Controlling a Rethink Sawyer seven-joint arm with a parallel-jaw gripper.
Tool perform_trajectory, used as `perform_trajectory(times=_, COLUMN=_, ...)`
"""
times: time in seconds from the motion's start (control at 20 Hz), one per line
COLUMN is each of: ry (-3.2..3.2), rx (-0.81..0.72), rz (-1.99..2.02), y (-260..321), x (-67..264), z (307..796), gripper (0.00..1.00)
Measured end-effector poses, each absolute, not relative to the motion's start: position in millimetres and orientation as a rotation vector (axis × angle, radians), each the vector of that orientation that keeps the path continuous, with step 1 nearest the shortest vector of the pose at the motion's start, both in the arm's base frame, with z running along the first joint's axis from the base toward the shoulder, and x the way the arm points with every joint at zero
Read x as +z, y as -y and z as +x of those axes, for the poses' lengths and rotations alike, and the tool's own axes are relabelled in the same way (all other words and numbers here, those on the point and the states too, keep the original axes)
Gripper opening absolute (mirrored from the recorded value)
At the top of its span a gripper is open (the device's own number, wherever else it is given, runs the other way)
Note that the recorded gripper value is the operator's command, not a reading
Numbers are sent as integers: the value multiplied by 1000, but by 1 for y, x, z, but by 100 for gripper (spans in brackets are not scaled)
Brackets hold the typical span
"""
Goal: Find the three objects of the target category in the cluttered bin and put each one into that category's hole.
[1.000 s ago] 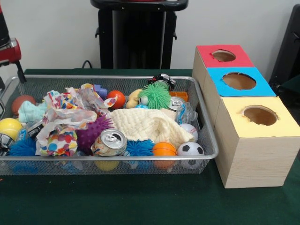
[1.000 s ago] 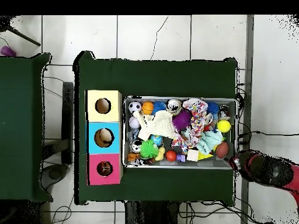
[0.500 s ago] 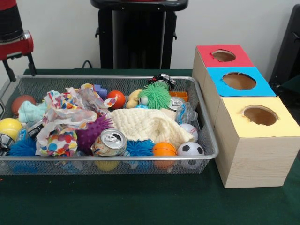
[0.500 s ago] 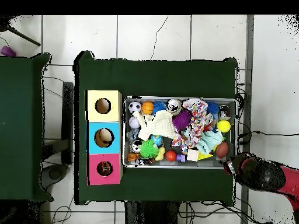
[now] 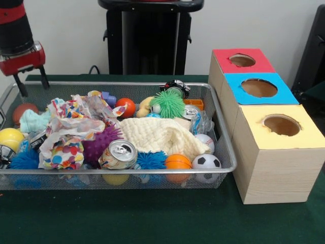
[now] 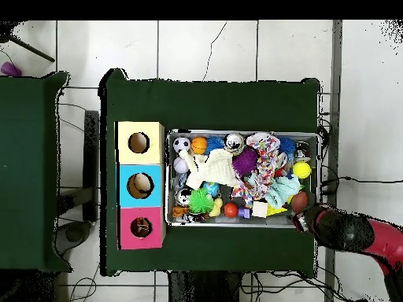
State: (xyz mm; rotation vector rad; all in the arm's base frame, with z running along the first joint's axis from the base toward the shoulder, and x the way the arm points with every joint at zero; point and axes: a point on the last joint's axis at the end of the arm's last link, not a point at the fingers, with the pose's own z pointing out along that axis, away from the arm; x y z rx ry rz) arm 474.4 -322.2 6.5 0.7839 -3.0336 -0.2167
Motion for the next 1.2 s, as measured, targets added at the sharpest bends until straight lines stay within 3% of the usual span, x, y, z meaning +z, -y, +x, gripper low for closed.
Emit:
perform_trajectory(times=0.55, ry=3039, rx=-391, rz=738, y=297, x=-46, z=473, gripper=100)
perform_trajectory(times=1.2, ry=3066, rx=-334, rz=778, y=306, x=-34, z=495, gripper=100)
